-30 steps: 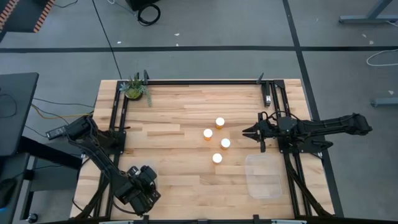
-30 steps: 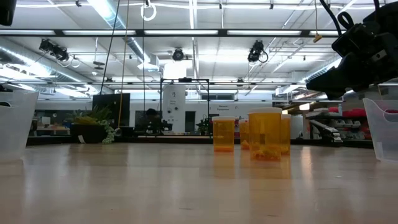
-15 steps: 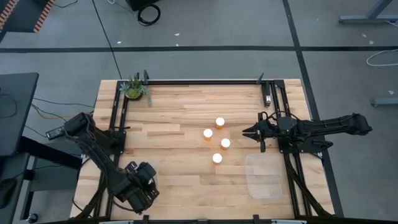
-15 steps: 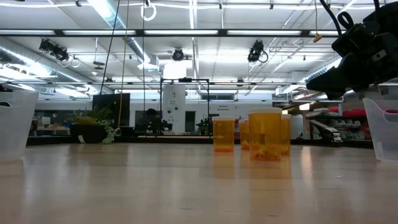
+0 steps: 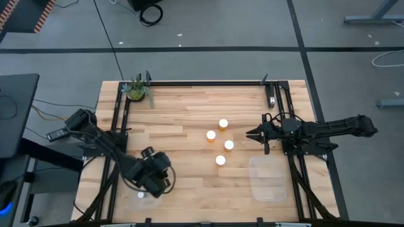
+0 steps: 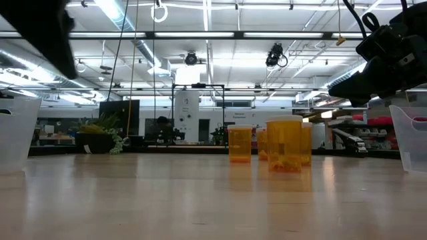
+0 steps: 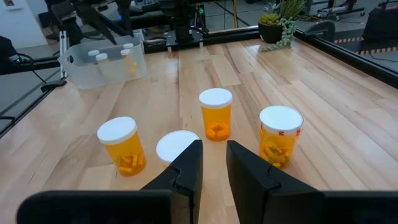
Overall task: Pick and place medicine bottles into bin by pill shape (circle, oval)
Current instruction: Put the big orange pill bottle into the right transparent bin
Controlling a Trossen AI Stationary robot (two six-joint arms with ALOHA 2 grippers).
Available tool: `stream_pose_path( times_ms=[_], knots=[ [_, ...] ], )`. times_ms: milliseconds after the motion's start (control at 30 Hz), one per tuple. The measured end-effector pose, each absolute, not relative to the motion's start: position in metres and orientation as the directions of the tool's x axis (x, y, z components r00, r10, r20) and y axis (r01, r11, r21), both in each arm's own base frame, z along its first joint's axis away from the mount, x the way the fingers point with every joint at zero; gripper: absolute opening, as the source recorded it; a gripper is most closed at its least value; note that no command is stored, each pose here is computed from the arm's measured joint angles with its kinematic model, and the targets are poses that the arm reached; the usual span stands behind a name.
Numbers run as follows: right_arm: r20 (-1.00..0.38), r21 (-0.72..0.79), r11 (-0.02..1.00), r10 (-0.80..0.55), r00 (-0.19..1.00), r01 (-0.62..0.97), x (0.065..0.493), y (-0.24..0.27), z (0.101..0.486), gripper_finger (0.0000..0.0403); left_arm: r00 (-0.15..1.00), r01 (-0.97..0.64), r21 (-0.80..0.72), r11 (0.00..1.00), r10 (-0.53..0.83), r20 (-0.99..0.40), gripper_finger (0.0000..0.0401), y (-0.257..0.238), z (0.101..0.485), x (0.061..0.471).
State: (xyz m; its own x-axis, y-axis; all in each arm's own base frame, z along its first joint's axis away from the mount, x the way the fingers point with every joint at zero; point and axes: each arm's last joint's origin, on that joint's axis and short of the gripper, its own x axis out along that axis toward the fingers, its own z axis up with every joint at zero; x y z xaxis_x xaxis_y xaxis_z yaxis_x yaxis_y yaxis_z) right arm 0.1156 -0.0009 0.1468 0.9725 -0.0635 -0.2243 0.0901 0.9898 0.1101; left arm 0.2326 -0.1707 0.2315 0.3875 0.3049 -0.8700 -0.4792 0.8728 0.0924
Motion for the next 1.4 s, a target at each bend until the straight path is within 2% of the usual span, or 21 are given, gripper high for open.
stream_pose_path(
  times_ms=[333, 533, 667, 867, 1067, 1200, 1400],
  knots=[
    [-0.225, 0.11, 0.99, -0.063, 0.972, 0.09, 0.116, -0.001, 0.147, 0.0079, 0.467, -0.199, 0.153, 0.968, 0.231, -0.854, 0.0148, -0.142, 0.235, 0.272],
    [-0.224, 0.11, 0.99, -0.063, 0.972, 0.09, 0.116, -0.001, 0.147, 0.0079, 0.539, 0.005, 0.169, 0.986, 0.14, -0.831, 0.0116, -0.127, 0.24, 0.294],
    [-0.225, 0.11, 0.99, -0.063, 0.972, 0.09, 0.116, -0.001, 0.147, 0.0079, 0.523, 0.108, 0.198, 0.974, 0.114, -0.845, 0.0092, -0.111, 0.239, 0.302],
    [-0.225, 0.11, 0.99, -0.064, 0.972, 0.09, 0.116, -0.001, 0.147, 0.0079, 0.51, 0.194, 0.152, 0.969, 0.032, -0.86, 0.0051, -0.083, 0.239, 0.313],
    [-0.225, 0.11, 0.99, -0.063, 0.972, 0.09, 0.116, -0.001, 0.147, 0.0079, 0.516, 0.276, 0.099, 0.956, -0.061, -0.854, 0.001, -0.061, 0.22, 0.317],
    [-0.225, 0.11, 0.99, -0.064, 0.972, 0.09, 0.116, -0.001, 0.147, 0.0079, 0.523, 0.273, 0.088, 0.958, -0.071, -0.849, 0.0009, -0.042, 0.211, 0.316],
    [-0.229, 0.11, 0.99, -0.064, 0.971, 0.091, 0.115, -0.001, 0.146, 0.0079, 0.602, 0.272, 0.055, 0.961, -0.125, -0.789, 0.0013, -0.022, 0.209, 0.306]
  ],
)
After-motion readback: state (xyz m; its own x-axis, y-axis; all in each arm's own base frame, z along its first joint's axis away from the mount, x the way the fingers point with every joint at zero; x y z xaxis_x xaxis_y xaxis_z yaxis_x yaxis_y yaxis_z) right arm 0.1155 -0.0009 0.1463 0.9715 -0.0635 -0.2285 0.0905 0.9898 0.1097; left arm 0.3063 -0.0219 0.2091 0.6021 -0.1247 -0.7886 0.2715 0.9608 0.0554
